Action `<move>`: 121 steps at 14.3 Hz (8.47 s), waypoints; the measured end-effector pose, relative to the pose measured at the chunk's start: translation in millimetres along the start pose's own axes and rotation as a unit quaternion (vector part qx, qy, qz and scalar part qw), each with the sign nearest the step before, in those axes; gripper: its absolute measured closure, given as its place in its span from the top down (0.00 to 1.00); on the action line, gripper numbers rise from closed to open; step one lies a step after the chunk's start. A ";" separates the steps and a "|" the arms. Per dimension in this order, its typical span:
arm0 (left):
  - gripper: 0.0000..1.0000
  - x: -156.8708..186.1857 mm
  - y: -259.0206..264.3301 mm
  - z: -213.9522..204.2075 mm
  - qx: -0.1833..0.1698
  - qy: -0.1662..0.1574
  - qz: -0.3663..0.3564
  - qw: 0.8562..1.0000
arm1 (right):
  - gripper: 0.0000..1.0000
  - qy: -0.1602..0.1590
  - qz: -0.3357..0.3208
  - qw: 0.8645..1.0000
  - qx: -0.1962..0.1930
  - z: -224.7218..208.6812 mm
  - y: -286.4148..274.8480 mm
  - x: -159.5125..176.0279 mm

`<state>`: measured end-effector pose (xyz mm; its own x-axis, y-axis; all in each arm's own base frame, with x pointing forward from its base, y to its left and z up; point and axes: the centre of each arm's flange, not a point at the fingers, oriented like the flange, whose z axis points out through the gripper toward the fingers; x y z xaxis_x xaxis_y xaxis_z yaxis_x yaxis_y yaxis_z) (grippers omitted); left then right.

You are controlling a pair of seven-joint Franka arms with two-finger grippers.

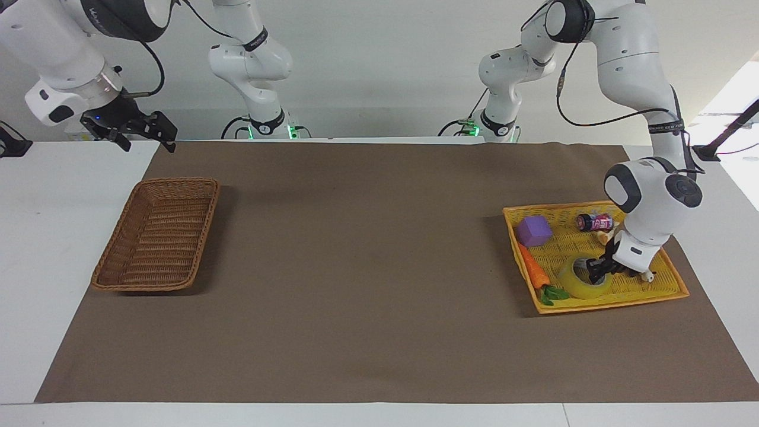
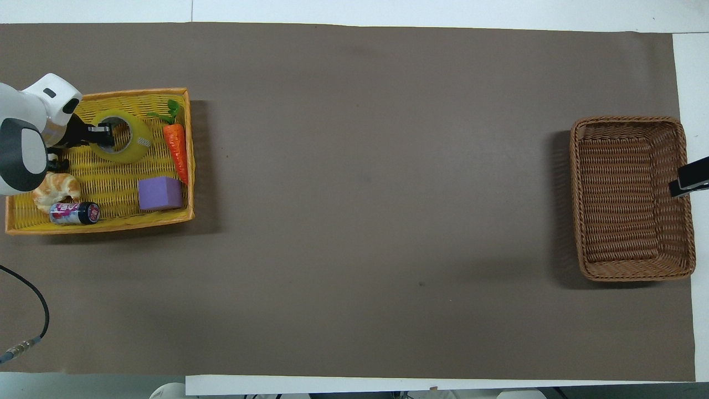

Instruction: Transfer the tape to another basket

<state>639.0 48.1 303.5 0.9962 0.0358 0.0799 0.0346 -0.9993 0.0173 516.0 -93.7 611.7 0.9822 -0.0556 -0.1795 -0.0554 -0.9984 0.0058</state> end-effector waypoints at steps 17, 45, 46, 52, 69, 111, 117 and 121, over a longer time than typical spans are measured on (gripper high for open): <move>0.22 -5.0 269.3 -157.2 -0.120 -0.083 -0.092 0.985 | 0.99 0.029 -0.022 0.997 0.062 -3.3 -21.4 7.3; 0.22 -83.3 405.8 -143.3 -0.154 -0.076 -0.096 0.980 | 1.00 0.036 0.006 0.847 0.530 180.4 -338.9 126.6; 0.22 -83.3 405.9 -143.3 -0.154 -0.076 -0.096 0.980 | 1.00 0.039 0.003 0.845 0.534 179.4 -340.0 126.3; 0.22 -83.5 405.8 -142.5 -0.154 -0.076 -0.096 0.980 | 1.00 0.051 -0.015 0.817 0.574 197.7 -352.1 117.9; 0.22 -87.6 411.4 -142.2 -0.154 -0.077 -0.091 0.981 | 0.59 0.039 -0.004 0.814 0.580 215.7 -354.6 111.4; 1.00 -29.8 36.6 -275.9 -0.038 -0.059 -0.077 0.995 | 0.53 0.045 -0.066 0.862 0.501 224.0 137.0 67.3; 1.00 -51.1 70.5 -315.6 0.009 -0.053 -0.034 0.998 | 0.53 0.045 -0.099 0.876 0.470 267.7 218.1 31.6; 1.00 -61.7 81.3 -328.7 0.010 -0.052 -0.025 0.998 | 0.53 0.041 -0.106 0.887 0.447 276.1 221.9 38.6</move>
<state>553.9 -30.5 627.6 0.9961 0.0843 -0.0242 0.0843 -0.9964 -0.0013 492.0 -316.2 334.5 0.9953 0.0959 -0.0101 0.0483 -0.5866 -0.8085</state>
